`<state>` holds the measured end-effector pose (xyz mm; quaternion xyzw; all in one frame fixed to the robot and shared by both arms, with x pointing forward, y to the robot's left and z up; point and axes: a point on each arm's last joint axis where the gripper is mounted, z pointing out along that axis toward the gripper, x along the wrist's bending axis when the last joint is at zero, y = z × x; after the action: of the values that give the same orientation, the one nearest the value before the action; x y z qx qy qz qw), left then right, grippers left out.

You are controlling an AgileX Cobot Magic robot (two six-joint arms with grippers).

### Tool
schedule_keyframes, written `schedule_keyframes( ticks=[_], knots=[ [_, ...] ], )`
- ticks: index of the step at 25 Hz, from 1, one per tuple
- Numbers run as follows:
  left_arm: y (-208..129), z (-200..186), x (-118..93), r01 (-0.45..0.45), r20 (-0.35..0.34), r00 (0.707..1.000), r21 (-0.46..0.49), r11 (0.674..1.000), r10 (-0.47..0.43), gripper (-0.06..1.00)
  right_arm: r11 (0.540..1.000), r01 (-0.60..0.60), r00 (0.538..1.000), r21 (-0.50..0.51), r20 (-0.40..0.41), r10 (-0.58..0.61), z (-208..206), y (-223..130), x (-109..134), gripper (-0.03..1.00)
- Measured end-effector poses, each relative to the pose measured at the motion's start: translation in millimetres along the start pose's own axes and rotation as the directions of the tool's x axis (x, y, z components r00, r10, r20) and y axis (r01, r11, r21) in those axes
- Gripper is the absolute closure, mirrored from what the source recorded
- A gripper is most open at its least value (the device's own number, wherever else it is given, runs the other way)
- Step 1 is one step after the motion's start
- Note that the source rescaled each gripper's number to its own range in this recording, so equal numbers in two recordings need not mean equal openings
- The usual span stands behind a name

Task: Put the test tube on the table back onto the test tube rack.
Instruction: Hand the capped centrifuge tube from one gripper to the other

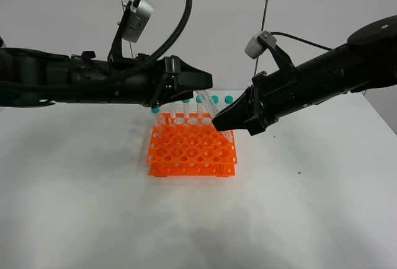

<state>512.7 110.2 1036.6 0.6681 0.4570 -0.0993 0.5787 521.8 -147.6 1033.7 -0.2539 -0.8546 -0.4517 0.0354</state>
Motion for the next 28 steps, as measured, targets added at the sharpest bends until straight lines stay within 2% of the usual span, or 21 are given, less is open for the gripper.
schedule_keyframes(
  ticks=[8,15,17,20,22,24,25,26,28],
  knots=[
    [1.4,0.7,-2.1,-0.006,0.007,1.000,-0.002,1.000,0.006,0.02,0.999,-0.035,0.999,0.006,-0.016,0.035,0.0,-0.5,1.5,0.96],
    [0.9,0.7,-4.2,-0.007,0.030,1.000,0.004,1.000,0.007,0.15,0.999,-0.039,0.999,0.008,-0.018,0.039,0.0,-0.7,1.7,0.96],
    [0.9,0.7,-4.3,-0.007,0.031,0.999,0.004,1.000,0.007,0.22,0.999,-0.039,0.999,0.008,-0.018,0.039,0.0,-0.7,1.7,0.96],
    [0.8,0.6,-4.6,-0.007,0.035,0.999,0.005,1.000,0.007,0.42,0.999,-0.042,0.999,0.008,-0.018,0.042,0.0,-0.7,1.7,0.96],
    [0.7,0.6,-4.7,-0.007,0.036,0.999,0.005,1.000,0.007,0.59,0.999,-0.042,0.999,0.008,-0.019,0.042,0.0,-0.7,1.8,0.96],
    [0.8,0.7,-4.4,-0.007,0.032,0.999,0.004,1.000,0.007,0.82,0.999,-0.042,0.999,0.009,-0.022,0.042,0.0,-0.7,2.0,0.96],
    [0.8,0.7,-4.4,-0.007,0.032,0.999,0.004,1.000,0.007,0.82,0.999,-0.042,0.999,0.009,-0.022,0.042,0.0,-0.7,2.0,0.96],
    [0.8,0.7,-4.2,-0.008,0.030,1.000,0.004,1.000,0.007,0.94,0.999,-0.042,0.999,0.009,-0.022,0.042,0.0,-0.7,2.0,0.96],
    [0.8,0.7,-4.2,-0.008,0.030,1.000,0.004,1.000,0.007,0.94,0.999,-0.042,0.999,0.009,-0.022,0.042,0.0,-0.7,2.0,0.96]
  ],
)
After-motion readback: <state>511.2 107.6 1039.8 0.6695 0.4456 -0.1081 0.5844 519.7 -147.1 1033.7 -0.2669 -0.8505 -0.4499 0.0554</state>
